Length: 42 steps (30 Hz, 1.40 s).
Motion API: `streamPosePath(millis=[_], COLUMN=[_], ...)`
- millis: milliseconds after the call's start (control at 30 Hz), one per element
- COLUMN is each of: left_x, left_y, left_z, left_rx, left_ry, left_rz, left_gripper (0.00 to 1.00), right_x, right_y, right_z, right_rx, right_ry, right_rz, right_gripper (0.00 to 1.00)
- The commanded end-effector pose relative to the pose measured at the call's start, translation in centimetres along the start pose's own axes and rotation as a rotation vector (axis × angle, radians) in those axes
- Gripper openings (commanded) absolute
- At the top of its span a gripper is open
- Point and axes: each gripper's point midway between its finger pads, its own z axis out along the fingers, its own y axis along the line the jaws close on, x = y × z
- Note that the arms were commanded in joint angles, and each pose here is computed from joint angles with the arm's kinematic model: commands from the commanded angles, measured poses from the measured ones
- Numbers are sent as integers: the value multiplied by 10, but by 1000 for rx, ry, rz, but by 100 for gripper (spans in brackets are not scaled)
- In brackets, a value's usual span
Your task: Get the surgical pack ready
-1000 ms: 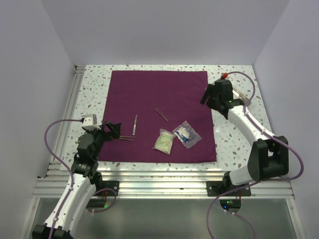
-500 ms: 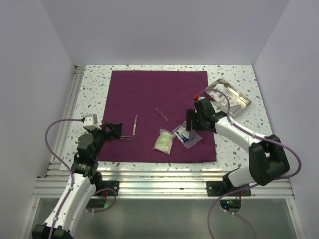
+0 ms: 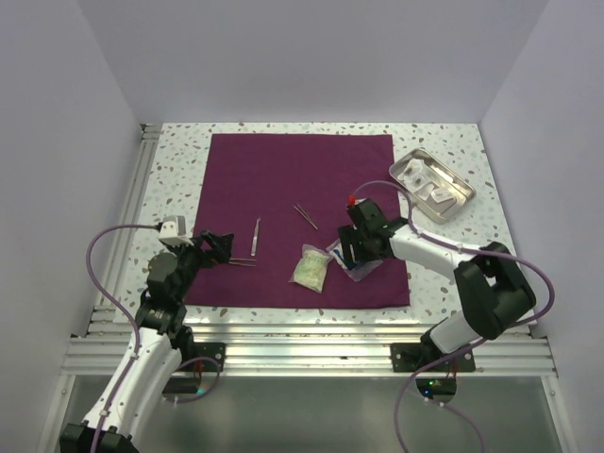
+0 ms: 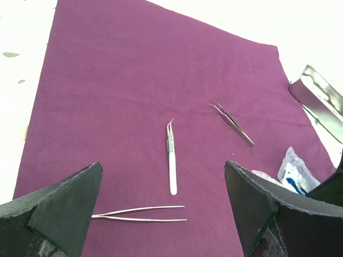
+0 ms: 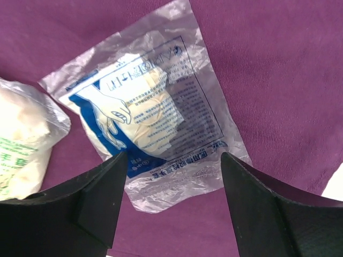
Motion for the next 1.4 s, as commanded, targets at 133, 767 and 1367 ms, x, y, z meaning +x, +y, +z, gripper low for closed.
streamPosePath(millis=[133, 767, 1367], left_x=[-18, -18, -18], left_y=[-15, -14, -14], left_z=[1, 1, 1], left_rx=[55, 48, 45], left_ry=[-56, -56, -57], left_rz=[-5, -1, 1], left_gripper=[100, 100, 100], right_x=[0, 8, -109], right_y=[8, 21, -82], right_z=[1, 5, -68], right_rx=[6, -52, 116], right_ry=[13, 20, -302], right_rz=[-55, -23, 392], right_gripper=[70, 27, 0])
